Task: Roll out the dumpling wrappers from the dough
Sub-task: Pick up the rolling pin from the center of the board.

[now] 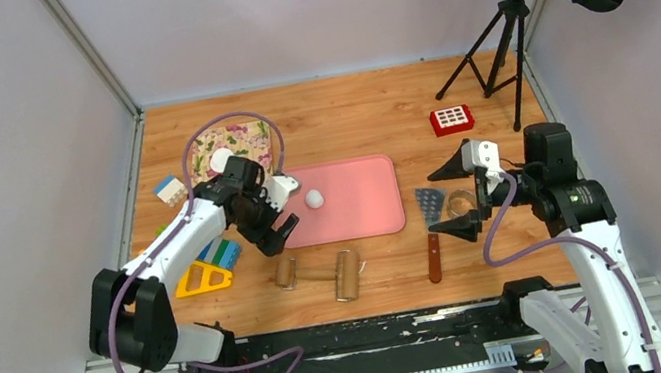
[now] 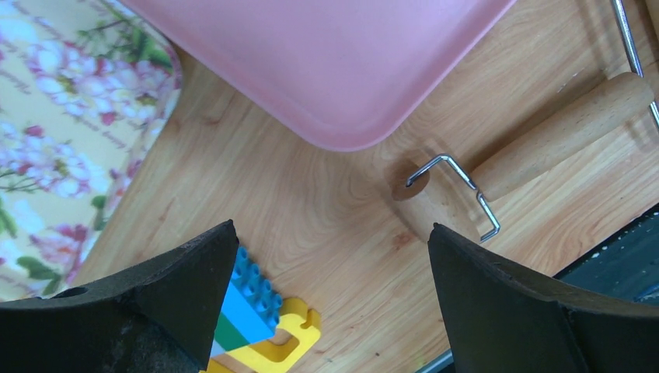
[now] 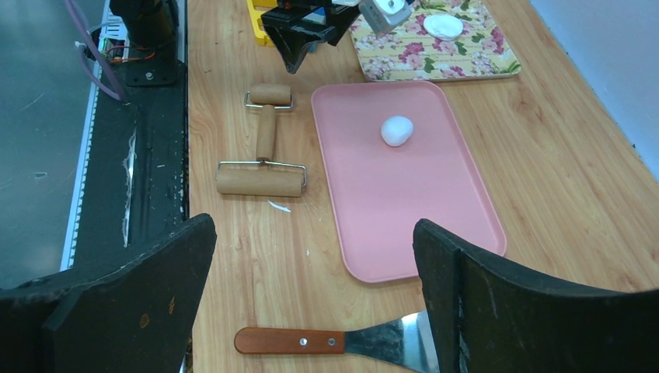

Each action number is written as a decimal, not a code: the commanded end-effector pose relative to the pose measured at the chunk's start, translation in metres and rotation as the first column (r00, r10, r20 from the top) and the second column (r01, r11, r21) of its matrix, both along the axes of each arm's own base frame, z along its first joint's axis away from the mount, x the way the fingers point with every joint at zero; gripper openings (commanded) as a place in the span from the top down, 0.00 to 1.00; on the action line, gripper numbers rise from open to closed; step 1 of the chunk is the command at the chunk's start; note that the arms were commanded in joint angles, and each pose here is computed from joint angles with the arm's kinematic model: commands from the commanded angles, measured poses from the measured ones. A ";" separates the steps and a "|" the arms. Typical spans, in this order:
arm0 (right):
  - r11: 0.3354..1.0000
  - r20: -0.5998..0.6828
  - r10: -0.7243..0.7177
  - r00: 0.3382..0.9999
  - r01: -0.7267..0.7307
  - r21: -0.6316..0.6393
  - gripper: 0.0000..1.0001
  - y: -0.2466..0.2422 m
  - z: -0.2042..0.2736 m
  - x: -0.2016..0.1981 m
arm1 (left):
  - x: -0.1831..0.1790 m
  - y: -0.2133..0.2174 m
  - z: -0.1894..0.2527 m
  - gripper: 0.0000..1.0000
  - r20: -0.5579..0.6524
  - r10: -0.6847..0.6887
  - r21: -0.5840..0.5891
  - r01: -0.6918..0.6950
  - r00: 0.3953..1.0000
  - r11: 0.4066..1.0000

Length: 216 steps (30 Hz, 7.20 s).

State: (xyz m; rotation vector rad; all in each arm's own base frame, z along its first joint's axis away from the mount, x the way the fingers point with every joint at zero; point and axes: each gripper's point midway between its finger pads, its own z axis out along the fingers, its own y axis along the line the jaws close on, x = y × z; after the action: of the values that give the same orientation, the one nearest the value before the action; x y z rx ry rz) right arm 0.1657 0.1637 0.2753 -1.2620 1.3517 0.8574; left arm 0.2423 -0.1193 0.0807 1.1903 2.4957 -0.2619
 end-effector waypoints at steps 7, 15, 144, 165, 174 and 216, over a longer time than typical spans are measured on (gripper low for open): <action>0.999 0.066 -0.025 0.997 0.027 -0.033 0.00 -0.003 -0.004 0.016 | -0.005 -0.022 -0.022 0.00 -0.133 0.013 -0.018 -0.016 0.991 1.000; 0.998 0.064 -0.039 0.997 0.042 -0.047 0.00 -0.004 -0.007 0.021 | -0.007 -0.023 -0.039 0.02 -0.171 0.051 0.043 -0.045 0.984 0.998; 0.954 -0.329 0.299 0.896 -0.275 0.118 1.00 0.143 0.026 0.060 | -0.053 -0.139 0.337 0.00 0.567 -0.256 -0.469 0.562 0.783 0.681; 0.667 -0.407 0.168 0.898 0.200 0.718 1.00 0.032 0.186 0.090 | -0.016 -0.201 0.320 0.00 0.381 -0.270 -0.826 0.457 0.884 0.329; 0.613 -0.387 0.225 0.894 0.179 0.770 1.00 0.030 0.190 0.074 | -0.042 -0.229 0.321 0.00 0.300 -0.401 -0.900 0.396 0.865 0.181; 0.955 -0.138 0.012 0.990 0.029 0.296 0.00 0.045 0.112 0.076 | -0.041 -0.196 0.234 1.00 0.358 -0.502 -0.548 0.612 0.788 0.570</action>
State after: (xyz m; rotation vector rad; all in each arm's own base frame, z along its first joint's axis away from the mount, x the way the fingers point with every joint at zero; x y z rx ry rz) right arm 0.2543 0.2151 0.4146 -0.7659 1.2698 1.2766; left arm 0.2136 -0.3521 0.3125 1.3651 1.6386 -1.2604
